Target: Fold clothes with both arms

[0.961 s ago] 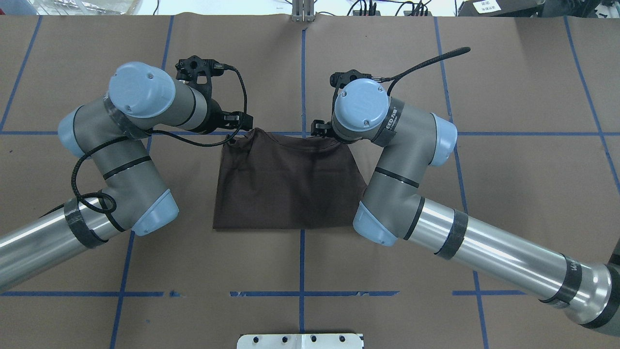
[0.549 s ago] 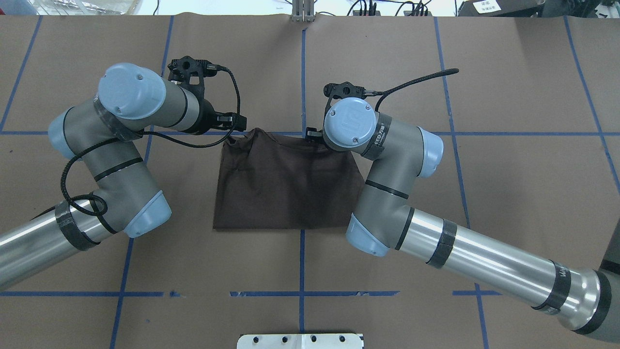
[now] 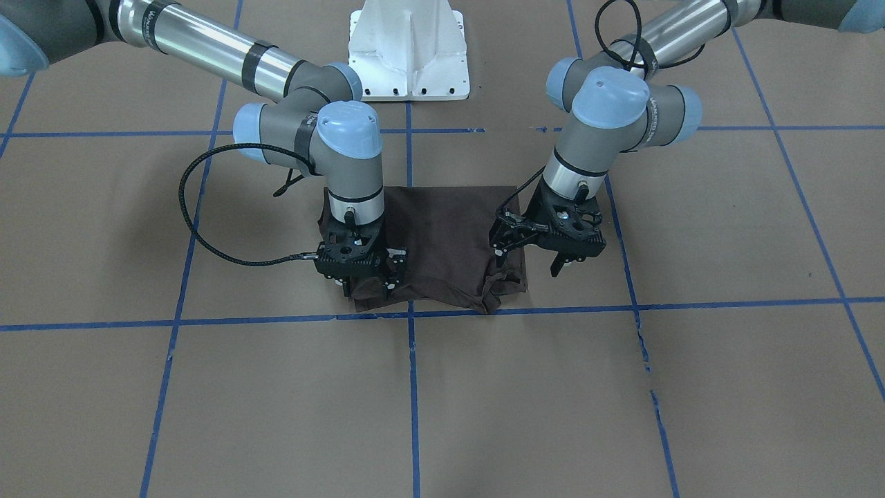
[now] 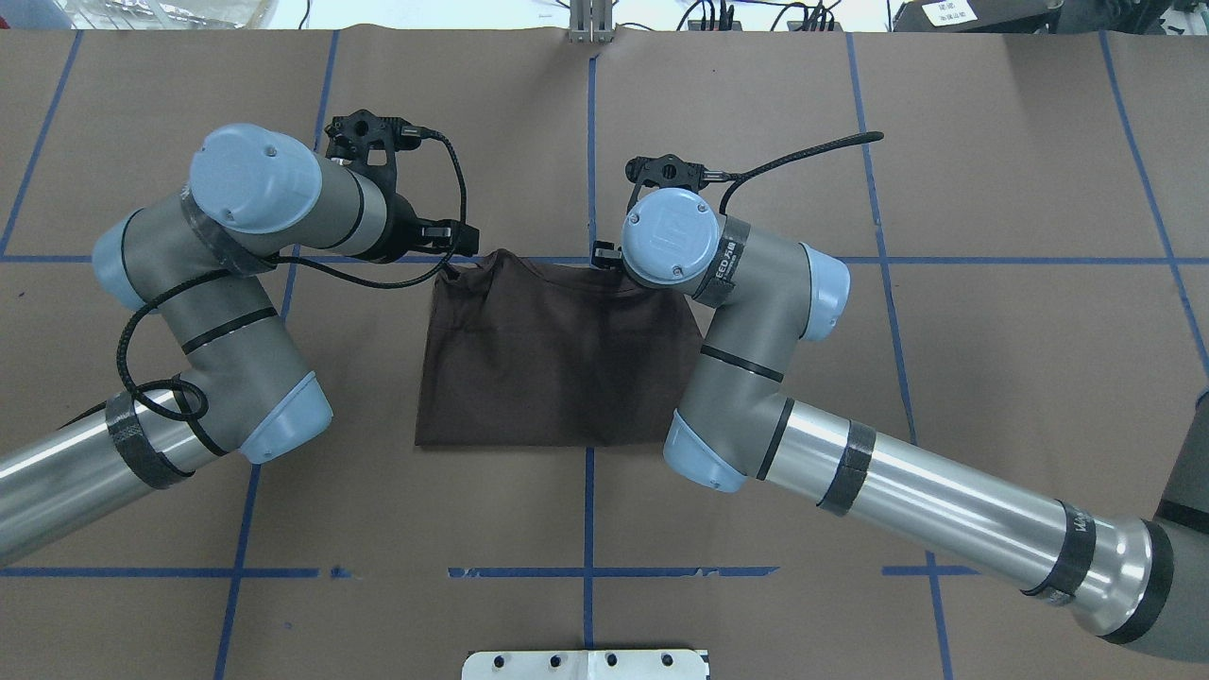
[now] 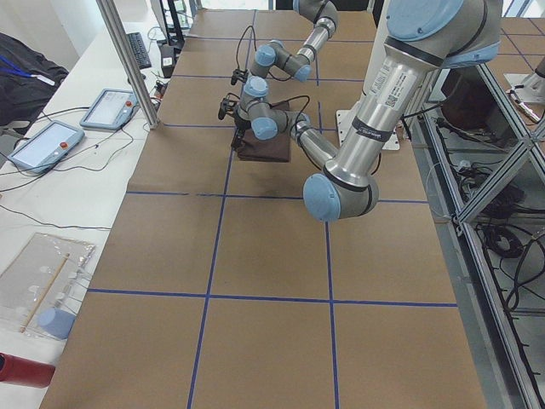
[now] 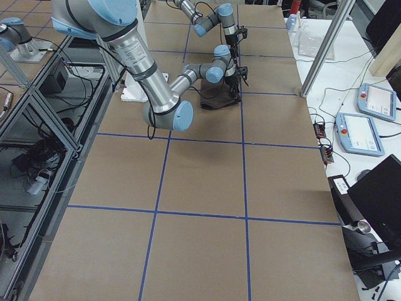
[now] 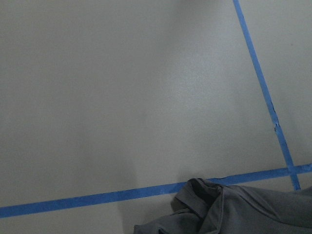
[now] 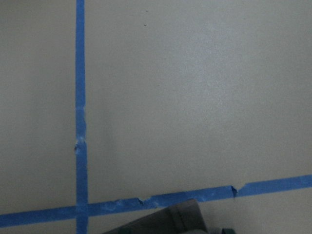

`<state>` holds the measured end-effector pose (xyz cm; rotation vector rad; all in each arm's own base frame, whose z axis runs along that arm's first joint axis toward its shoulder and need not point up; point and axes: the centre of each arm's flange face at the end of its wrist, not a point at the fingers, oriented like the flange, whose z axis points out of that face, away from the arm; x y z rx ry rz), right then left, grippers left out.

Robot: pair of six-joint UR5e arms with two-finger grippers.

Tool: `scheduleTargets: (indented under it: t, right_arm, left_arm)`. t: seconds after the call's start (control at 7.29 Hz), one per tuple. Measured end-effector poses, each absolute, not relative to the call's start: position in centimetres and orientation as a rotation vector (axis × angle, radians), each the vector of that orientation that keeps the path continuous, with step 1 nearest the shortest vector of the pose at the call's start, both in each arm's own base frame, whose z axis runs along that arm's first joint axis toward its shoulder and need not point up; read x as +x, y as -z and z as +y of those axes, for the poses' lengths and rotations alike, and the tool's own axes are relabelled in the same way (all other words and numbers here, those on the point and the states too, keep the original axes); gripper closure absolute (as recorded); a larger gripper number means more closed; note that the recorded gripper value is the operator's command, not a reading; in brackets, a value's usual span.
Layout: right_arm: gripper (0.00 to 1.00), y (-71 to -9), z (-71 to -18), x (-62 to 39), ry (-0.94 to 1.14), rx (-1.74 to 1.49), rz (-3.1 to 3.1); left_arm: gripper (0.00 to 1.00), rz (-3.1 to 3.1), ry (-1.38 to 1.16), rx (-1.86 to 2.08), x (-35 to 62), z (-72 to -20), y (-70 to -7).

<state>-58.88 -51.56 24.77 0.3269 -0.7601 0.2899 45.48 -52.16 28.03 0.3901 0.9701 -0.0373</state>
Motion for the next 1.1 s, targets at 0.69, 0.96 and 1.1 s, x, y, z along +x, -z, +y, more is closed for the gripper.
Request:
scheduleTargets:
  t: [0.69,0.96,1.1]
  right_arm:
    - [1.0,-25.57,-51.73,-58.97,-0.303,0.328,-0.744]
    - [1.0,-25.66,-51.79,-58.9,-0.306,0.328,-0.744]
    - [1.0,-25.82,-51.86,-58.83,-0.309,0.33,-0.738]
  left_arm:
    - [0.0,0.972,0.039,0.39,45.45,-52.13,-27.97]
    - [0.0,0.972,0.039,0.39,45.45,-52.13,-27.96]
    - [0.0,0.972,0.04,0.39,45.45,-52.13,-27.97]
